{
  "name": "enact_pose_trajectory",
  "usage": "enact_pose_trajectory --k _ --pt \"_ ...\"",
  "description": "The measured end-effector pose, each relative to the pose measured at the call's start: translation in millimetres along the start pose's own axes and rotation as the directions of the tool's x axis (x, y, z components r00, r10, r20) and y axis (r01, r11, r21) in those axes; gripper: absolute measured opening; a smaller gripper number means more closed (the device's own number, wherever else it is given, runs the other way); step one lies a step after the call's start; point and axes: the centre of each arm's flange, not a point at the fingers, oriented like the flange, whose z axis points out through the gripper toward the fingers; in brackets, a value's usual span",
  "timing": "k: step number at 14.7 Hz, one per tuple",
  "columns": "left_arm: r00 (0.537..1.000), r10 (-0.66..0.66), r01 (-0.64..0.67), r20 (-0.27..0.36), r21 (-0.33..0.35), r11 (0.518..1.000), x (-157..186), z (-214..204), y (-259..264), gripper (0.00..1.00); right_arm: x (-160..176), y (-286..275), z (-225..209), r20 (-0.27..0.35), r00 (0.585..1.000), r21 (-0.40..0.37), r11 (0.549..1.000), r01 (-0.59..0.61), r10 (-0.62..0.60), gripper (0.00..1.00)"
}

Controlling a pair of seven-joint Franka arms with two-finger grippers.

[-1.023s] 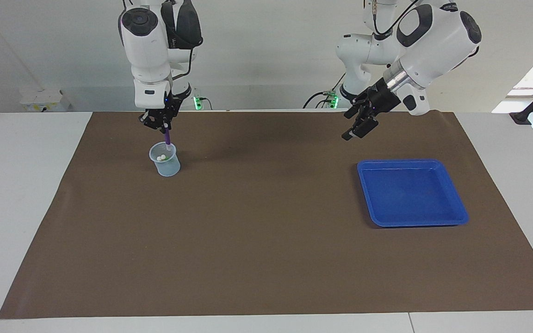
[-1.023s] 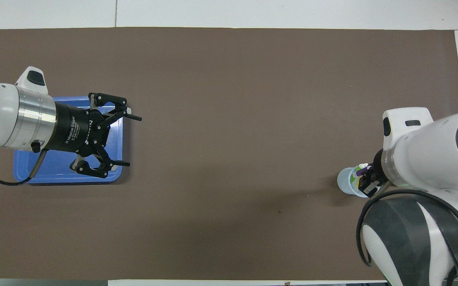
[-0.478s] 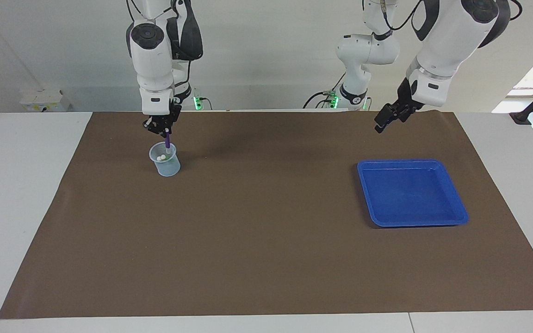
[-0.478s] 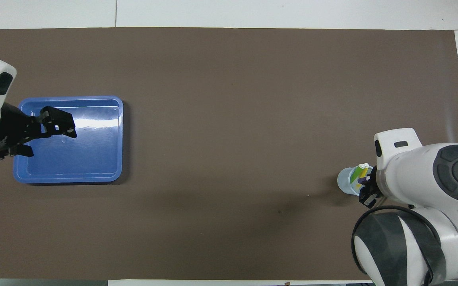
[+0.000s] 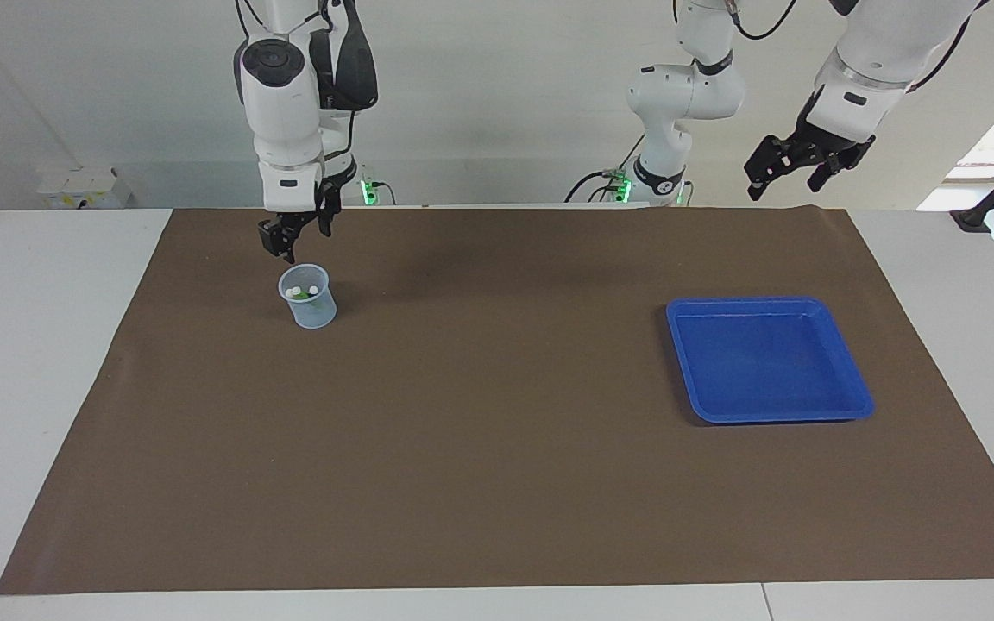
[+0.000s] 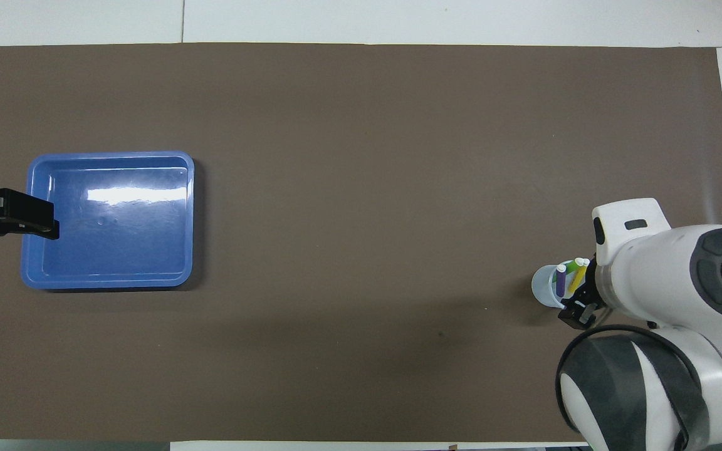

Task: Transfer and insert pens with both arms
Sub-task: 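Insert the purple pen into the cup with the right gripper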

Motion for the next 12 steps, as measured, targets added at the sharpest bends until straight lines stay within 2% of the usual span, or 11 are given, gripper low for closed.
enact_pose_trajectory --k 2,3,4,6,8,10,12 --pt "1.0 0.03 -0.03 -0.001 0.002 1.0 -2 -2 3 1.0 6 6 -19 -0.035 0.999 -0.002 1.0 -0.019 0.019 1.0" --pt "0.999 0.038 -0.038 0.001 0.003 0.999 -1 -2 4 1.0 10 9 -27 -0.058 0.997 0.023 0.999 -0.045 0.046 1.0" --pt "0.999 0.047 -0.047 0.004 0.004 0.999 -1 0 6 1.0 13 12 -36 -0.074 0.993 0.056 0.994 -0.09 0.094 1.0" --pt "0.998 0.061 -0.062 0.01 0.005 0.998 3 4 8 1.0 14 23 -54 -0.075 0.963 0.1 0.962 -0.252 0.26 1.0" --pt "0.998 0.064 -0.064 0.005 -0.007 0.998 8 7 10 1.0 14 28 -75 -0.031 0.923 0.145 0.916 -0.375 0.383 1.0" --pt "0.999 0.044 -0.044 -0.001 -0.048 0.998 11 7 13 1.0 9 37 -108 0.029 0.899 0.178 0.883 -0.435 0.437 1.0" --pt "0.999 0.033 -0.033 -0.004 -0.056 0.998 11 7 13 1.0 -8 65 -134 0.056 0.871 0.197 0.85 -0.489 0.488 1.0"
